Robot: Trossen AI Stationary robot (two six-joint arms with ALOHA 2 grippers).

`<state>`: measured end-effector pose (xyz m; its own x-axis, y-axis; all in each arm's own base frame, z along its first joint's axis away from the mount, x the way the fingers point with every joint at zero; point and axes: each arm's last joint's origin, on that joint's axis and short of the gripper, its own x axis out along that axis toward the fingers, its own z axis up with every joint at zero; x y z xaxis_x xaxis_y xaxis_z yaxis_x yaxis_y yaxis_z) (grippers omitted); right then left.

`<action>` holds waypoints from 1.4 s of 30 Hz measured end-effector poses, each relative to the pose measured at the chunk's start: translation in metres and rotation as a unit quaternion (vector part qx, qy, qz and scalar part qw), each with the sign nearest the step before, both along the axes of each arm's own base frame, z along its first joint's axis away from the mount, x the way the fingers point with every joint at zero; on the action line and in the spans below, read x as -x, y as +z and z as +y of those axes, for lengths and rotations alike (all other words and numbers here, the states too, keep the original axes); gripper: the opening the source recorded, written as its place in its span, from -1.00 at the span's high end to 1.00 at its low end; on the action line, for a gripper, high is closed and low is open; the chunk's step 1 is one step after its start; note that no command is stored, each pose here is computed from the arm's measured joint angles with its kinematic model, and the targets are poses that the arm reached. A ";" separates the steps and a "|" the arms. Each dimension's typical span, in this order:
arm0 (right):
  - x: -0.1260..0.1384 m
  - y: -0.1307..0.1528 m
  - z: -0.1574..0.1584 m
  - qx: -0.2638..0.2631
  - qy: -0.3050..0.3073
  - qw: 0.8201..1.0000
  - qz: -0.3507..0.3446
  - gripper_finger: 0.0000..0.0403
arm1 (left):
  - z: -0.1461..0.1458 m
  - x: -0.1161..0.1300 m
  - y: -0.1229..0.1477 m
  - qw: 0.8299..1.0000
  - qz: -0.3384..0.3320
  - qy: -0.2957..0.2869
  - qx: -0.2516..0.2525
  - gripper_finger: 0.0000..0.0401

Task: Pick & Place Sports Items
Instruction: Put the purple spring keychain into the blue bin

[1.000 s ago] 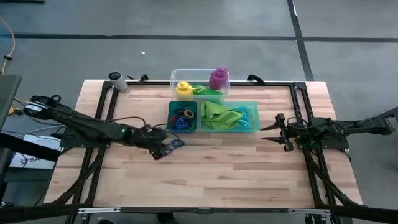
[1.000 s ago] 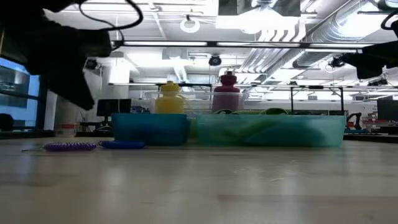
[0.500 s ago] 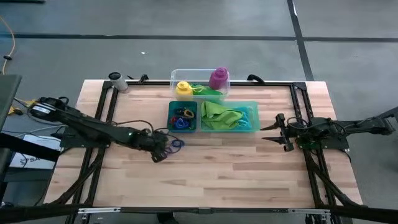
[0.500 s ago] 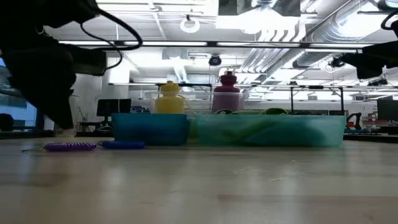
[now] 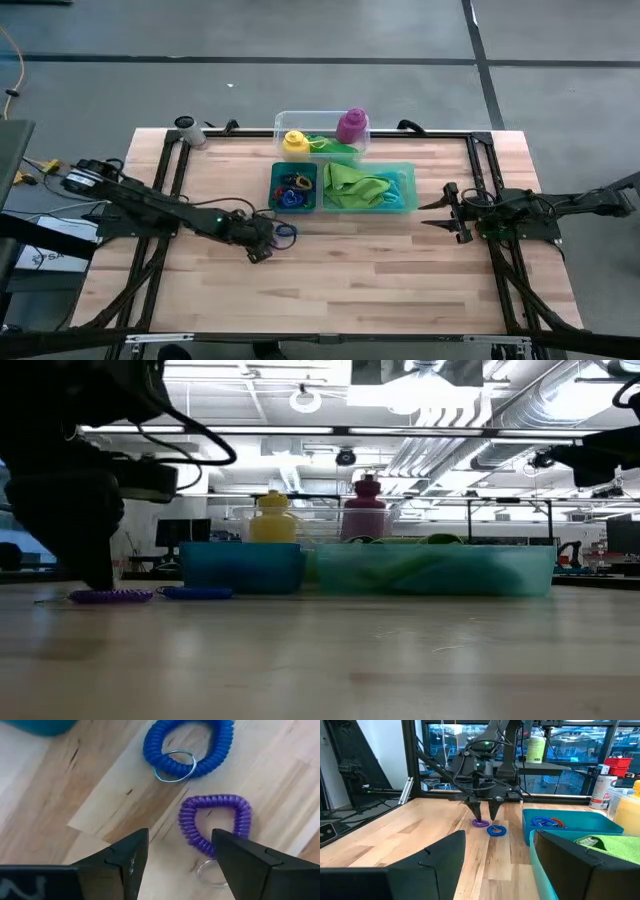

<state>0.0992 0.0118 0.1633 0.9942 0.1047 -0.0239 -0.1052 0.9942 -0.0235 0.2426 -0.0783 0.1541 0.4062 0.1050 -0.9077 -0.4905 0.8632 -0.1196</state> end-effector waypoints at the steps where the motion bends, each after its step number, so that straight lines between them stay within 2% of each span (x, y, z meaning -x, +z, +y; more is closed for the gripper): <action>1: 0.000 0.000 0.000 0.000 0.000 1.000 0.000 0.06 | 0.000 0.000 -0.001 1.000 0.001 0.000 0.000 0.12; 6: 0.000 0.000 0.000 0.000 0.000 1.000 0.000 0.06 | 0.000 -0.001 -0.001 1.000 -0.001 0.001 0.000 0.13; 9: 0.000 0.000 0.000 0.000 0.000 1.000 0.000 0.06 | 0.000 -0.001 -0.001 1.000 -0.001 0.001 0.000 0.21; 19: 0.000 0.000 0.000 0.000 0.000 1.000 0.000 0.06 | -0.002 -0.007 -0.018 1.000 0.019 0.002 -0.008 0.70; 24: 0.000 0.000 0.000 0.000 0.000 1.000 0.000 0.06 | 0.002 -0.010 -0.020 1.000 0.024 0.004 0.011 0.97; 33: 0.000 0.000 0.000 0.000 0.000 1.000 0.000 0.06 | 0.010 -0.008 -0.001 1.000 -0.012 -0.003 0.017 0.98; 42: 0.000 0.000 0.000 0.000 0.000 1.000 0.000 0.06 | 0.029 -0.006 0.034 0.991 -0.108 0.006 -0.079 0.99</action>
